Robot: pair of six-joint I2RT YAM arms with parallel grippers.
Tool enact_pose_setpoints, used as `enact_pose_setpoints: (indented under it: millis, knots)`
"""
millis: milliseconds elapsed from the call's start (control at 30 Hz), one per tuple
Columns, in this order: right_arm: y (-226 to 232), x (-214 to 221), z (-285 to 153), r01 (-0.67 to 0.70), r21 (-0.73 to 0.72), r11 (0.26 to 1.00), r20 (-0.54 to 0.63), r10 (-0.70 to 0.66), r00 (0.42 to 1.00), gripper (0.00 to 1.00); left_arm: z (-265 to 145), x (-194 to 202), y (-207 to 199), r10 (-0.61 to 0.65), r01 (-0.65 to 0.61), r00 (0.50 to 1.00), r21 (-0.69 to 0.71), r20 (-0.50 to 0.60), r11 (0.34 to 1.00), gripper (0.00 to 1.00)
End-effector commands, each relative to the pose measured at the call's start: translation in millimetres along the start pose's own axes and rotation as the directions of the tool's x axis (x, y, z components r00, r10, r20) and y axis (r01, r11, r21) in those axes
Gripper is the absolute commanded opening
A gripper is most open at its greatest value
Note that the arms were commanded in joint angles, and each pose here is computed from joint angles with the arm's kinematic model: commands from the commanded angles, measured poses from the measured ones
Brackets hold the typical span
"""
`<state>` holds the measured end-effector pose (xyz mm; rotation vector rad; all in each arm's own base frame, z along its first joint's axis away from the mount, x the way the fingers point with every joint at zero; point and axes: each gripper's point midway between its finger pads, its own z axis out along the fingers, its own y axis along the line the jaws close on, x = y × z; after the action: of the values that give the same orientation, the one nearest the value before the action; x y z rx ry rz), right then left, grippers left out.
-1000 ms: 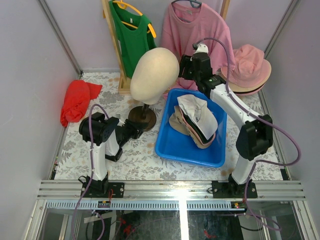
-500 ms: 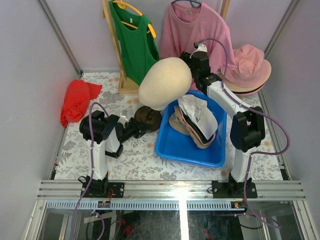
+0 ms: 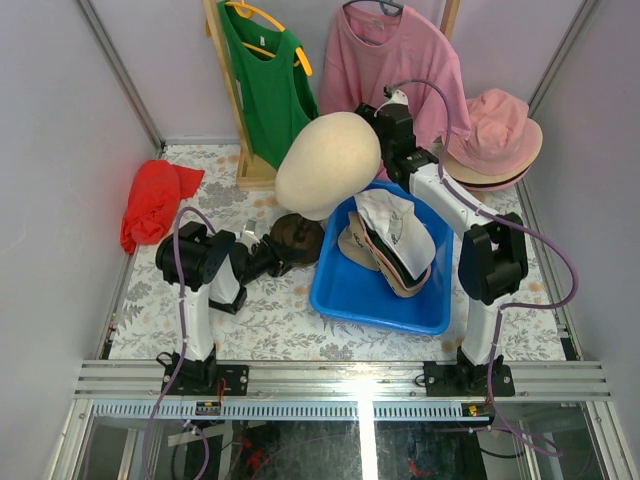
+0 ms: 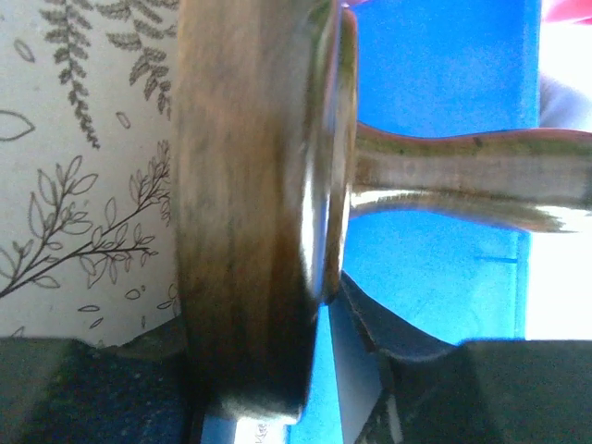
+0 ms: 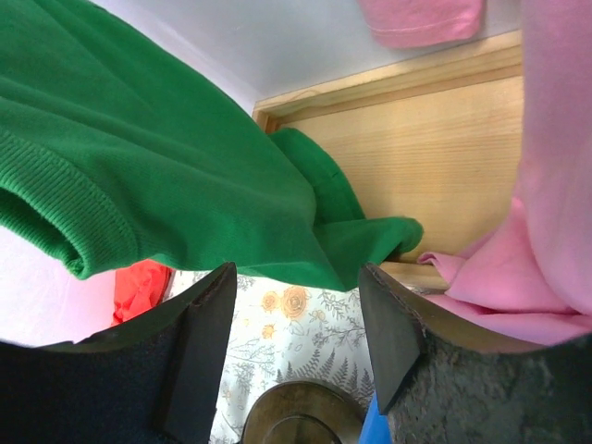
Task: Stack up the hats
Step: Adjust the hat stand at the center of the board.
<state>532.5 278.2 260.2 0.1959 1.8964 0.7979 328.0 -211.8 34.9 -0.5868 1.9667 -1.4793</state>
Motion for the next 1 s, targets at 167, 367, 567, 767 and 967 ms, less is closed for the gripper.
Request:
enact_pose_setpoints:
  millis: [167, 367, 567, 767, 967]
  knots:
    - [43.9, -24.1, -13.8, -0.022, -0.083, 0.996, 0.078, 0.028, 0.997, 0.62, -11.4, 29.1, 29.1, -0.048, 0.037, 0.995, -0.131, -0.084, 0.991, 0.46]
    - [50.7, -23.5, -13.6, -0.02, -0.089, 0.996, 0.079, 0.027, 0.997, 0.62, -17.9, 33.7, 25.5, -0.053, 0.04, 0.994, -0.131, -0.095, 0.991, 0.54]
    - [55.8, -23.1, -15.0, -0.019, -0.097, 0.995, 0.081, 0.026, 0.996, 0.62, -30.6, 40.9, 38.0, -0.043, 0.018, 0.993, -0.215, -0.112, 0.976, 0.59]
    - [59.3, -19.8, -14.5, -0.018, -0.107, 0.994, 0.077, 0.026, 0.997, 0.62, -44.8, 45.4, 58.1, -0.045, 0.01, 0.994, -0.323, -0.103, 0.946, 0.63]
    - [63.1, -17.2, -11.3, -0.02, -0.117, 0.993, 0.07, 0.028, 0.997, 0.62, -58.6, 51.1, 73.4, -0.066, 0.024, 0.994, -0.401, -0.092, 0.916, 0.64]
